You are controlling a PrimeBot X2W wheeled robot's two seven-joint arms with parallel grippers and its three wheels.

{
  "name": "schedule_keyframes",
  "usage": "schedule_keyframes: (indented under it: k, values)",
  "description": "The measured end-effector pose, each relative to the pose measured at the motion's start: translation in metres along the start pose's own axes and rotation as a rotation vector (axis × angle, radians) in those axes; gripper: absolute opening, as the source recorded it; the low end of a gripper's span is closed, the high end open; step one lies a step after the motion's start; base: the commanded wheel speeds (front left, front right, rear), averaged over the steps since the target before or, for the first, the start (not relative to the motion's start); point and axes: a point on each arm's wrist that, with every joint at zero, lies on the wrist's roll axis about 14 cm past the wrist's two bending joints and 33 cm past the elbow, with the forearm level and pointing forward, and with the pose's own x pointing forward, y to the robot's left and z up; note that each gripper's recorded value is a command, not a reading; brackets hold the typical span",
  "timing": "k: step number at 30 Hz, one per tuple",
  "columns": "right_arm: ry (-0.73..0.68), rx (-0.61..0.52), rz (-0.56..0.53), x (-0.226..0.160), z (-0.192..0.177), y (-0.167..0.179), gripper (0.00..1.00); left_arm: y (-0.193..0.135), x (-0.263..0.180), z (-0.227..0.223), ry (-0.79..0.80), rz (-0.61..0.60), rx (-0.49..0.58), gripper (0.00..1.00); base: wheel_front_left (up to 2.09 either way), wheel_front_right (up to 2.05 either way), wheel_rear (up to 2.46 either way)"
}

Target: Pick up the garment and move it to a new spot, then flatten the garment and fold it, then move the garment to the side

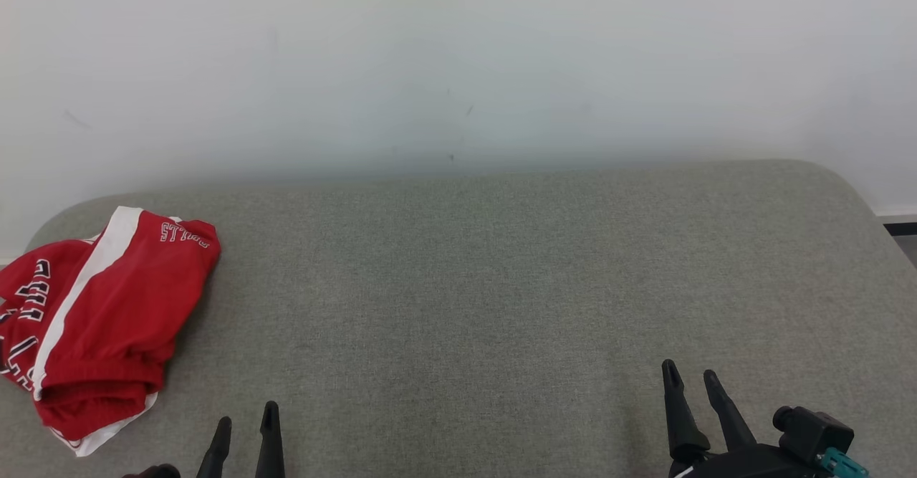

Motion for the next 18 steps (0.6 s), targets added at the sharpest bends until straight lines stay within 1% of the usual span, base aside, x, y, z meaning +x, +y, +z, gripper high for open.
schedule_keyframes:
  k: [2,8,18]
  values:
    - [-0.005,-0.023,0.009,0.0,0.0,0.002,1.0,-0.002,0.0,0.001,-0.008,-0.009,0.034,1.0,0.0,0.0,0.0]
    - [-0.009,-0.079,0.026,-0.001,0.001,0.006,1.0,-0.006,-0.002,0.003,-0.021,-0.023,0.089,1.0,0.0,0.0,0.0]
    - [-0.019,-0.166,0.053,-0.003,0.001,0.012,1.0,-0.007,-0.006,0.006,-0.043,-0.029,0.162,1.0,0.0,0.0,0.0]
